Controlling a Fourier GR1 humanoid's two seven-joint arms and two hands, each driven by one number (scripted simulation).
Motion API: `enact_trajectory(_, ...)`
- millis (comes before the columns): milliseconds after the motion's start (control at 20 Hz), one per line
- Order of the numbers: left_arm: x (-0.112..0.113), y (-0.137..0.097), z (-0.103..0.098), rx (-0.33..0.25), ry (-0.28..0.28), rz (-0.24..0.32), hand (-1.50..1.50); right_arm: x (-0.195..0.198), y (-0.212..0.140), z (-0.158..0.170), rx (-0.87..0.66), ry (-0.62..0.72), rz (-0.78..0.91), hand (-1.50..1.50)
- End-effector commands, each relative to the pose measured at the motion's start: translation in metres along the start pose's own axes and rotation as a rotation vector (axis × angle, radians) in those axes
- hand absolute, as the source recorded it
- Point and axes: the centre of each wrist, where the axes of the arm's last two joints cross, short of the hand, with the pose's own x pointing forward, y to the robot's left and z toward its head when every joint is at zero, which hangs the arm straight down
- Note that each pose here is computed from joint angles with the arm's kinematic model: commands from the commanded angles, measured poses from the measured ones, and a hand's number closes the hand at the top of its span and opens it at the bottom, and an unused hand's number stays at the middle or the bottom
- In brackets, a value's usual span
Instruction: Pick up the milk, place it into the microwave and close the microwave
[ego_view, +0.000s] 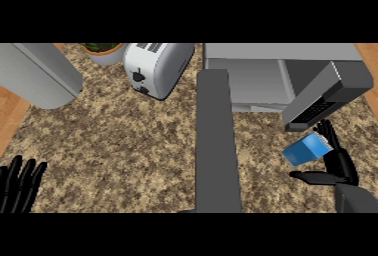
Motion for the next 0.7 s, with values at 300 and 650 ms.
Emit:
enact_trajectory(300,-0.002,0.001,-0.002,0.016,0.005,-0.005,-1.5,-0.004,0.015,-0.002,0.067,-0.126,-0.288,1.5)
enact_trajectory(650,-0.004,0.005,0.003,0.023,0.01,-0.003,-1.5,-0.001,0.033,-0.013,0.106,-0.134,-0.371,1.5)
